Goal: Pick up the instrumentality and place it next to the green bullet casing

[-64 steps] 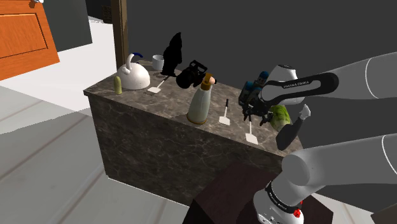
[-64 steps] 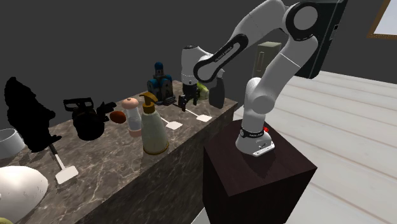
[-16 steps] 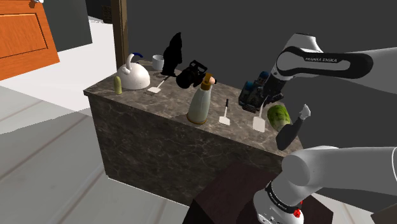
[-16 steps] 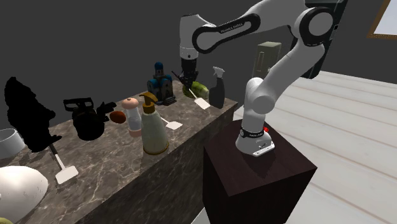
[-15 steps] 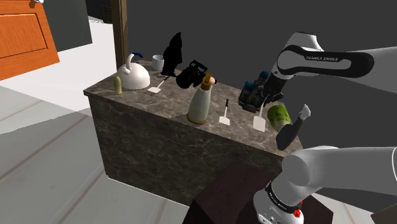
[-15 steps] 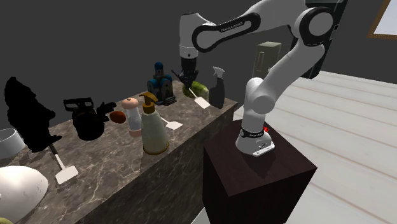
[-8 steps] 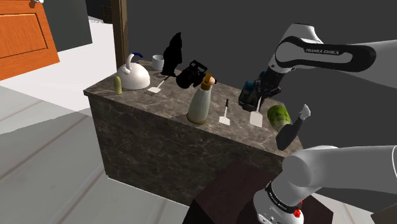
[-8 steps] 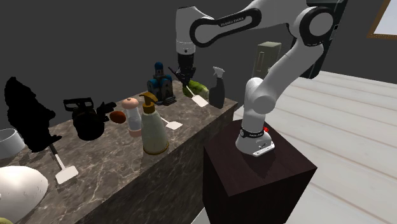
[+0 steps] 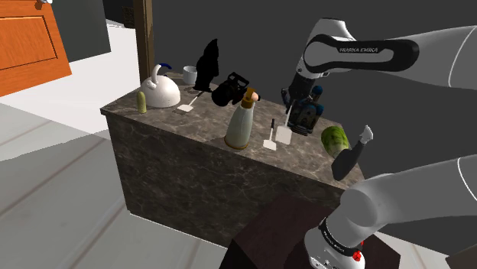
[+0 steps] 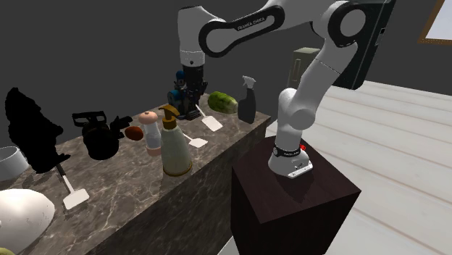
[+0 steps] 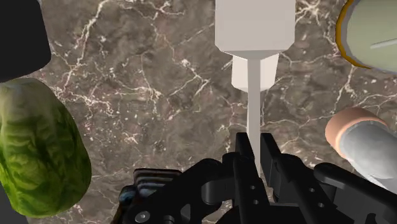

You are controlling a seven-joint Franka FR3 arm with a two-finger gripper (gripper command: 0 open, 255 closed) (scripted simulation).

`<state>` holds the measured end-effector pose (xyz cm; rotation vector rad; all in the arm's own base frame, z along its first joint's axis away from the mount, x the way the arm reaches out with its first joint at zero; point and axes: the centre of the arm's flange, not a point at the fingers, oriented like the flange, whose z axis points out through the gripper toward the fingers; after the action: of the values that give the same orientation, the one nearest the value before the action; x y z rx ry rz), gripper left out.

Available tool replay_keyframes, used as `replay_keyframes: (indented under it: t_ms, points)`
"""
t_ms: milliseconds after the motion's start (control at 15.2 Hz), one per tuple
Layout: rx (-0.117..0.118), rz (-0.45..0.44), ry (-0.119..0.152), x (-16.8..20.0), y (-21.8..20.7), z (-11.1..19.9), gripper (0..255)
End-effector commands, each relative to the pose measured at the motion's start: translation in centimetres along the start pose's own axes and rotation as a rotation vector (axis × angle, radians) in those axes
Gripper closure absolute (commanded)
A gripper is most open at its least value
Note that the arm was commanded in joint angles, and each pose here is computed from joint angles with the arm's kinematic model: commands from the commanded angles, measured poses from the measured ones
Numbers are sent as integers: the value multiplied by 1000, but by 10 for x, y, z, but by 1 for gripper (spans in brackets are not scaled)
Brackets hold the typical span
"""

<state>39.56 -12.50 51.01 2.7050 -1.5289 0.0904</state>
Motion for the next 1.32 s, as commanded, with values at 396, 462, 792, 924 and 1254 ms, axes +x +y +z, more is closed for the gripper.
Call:
replay_keyframes:
  t_ms: [396,462,792,924,1254]
  points:
    - [1,1,0,-16,-108,0,255]
    - [1,1,0,-17,-121,0,255]
    - [1,1,0,-24,-186,0,255]
    - [1,1,0,-27,-213,0,255]
    - [1,1,0,-33,-278,-1,255]
